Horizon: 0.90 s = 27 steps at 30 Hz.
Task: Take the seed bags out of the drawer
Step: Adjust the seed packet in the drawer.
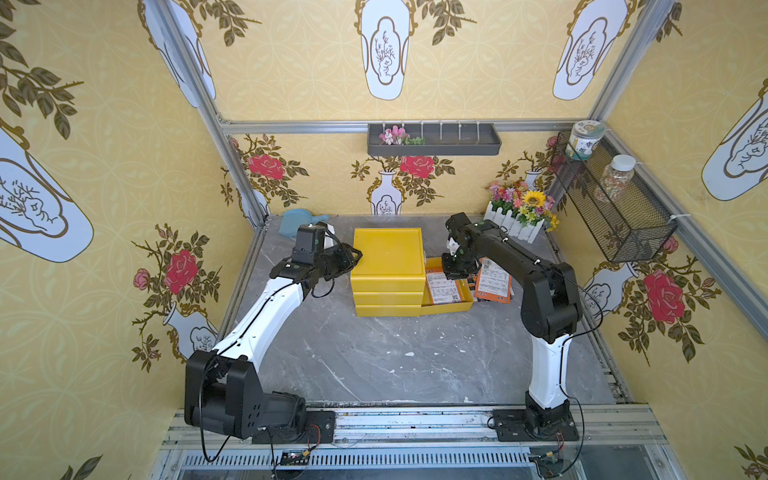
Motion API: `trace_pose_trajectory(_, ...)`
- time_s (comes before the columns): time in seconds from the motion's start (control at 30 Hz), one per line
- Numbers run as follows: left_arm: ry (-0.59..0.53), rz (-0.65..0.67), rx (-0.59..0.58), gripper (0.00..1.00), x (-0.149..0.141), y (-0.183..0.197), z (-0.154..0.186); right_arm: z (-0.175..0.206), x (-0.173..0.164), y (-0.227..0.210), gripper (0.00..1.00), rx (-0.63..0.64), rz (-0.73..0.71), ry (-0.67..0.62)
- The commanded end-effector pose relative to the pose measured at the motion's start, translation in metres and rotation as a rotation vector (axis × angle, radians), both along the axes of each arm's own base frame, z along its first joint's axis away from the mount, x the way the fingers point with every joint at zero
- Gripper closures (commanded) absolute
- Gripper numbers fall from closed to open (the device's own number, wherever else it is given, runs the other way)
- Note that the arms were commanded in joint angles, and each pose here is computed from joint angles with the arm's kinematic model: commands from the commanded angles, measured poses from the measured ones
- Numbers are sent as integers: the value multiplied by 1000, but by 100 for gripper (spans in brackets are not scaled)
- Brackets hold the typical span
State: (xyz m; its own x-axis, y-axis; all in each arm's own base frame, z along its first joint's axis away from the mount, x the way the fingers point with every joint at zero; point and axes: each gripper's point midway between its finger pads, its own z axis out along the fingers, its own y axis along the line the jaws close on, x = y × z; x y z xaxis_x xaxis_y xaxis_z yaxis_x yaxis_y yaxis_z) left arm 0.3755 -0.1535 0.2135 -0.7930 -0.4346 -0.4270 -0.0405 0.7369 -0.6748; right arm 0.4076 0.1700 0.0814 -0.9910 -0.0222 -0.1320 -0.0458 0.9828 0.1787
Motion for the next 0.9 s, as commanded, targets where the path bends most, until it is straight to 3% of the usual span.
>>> trace_pose_trajectory(0.0, 145, 0, 54, 57, -23, 7, -32, -7, 5, 6, 81, -3, -20, -1)
trace_pose_trajectory(0.87, 159, 3, 62, 57, -25, 9, -35, -62, -5, 31, 80, -8, -8, 91)
